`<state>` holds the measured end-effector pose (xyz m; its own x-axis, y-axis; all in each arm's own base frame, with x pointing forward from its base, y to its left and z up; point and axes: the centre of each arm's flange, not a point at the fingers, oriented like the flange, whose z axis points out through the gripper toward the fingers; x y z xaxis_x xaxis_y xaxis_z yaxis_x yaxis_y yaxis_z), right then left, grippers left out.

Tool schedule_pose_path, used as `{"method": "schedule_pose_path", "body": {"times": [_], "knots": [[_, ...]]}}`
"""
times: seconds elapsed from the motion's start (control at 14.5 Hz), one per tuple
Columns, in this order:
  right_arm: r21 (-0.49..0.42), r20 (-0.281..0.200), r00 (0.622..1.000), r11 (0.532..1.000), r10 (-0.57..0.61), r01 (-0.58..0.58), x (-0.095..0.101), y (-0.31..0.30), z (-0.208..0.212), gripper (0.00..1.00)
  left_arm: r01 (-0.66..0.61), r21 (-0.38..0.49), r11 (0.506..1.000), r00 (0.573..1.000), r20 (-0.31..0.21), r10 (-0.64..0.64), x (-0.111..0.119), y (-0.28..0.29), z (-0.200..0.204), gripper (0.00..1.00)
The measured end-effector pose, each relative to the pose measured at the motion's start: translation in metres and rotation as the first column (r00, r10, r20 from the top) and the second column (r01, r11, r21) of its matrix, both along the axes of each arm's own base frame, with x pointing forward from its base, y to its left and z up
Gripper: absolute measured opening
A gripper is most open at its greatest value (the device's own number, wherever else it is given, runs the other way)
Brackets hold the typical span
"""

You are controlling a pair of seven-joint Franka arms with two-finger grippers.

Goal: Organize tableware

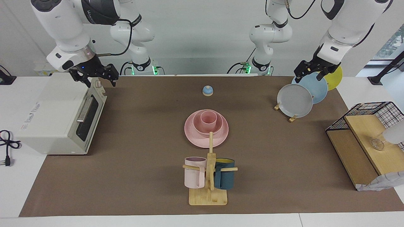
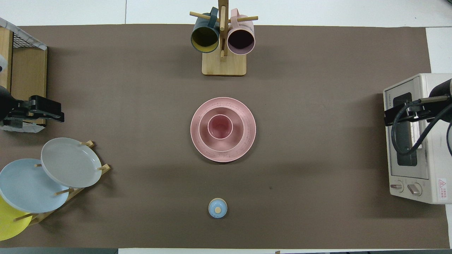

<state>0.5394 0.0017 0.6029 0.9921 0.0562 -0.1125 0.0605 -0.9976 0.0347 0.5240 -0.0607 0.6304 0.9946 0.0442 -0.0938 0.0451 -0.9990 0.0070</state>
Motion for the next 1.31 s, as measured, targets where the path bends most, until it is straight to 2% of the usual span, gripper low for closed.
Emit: {"method": "schedule_pose_path", "body": {"times": [1.31], "knots": [[0.000,0.000,1.000,1.000,0.000,0.000,0.0000,0.0000,0.0000,1.00,0.033,-0.004,0.999,0.999,0.018,-0.033,0.0045,0.0028,-0.0009,1.00]]}}
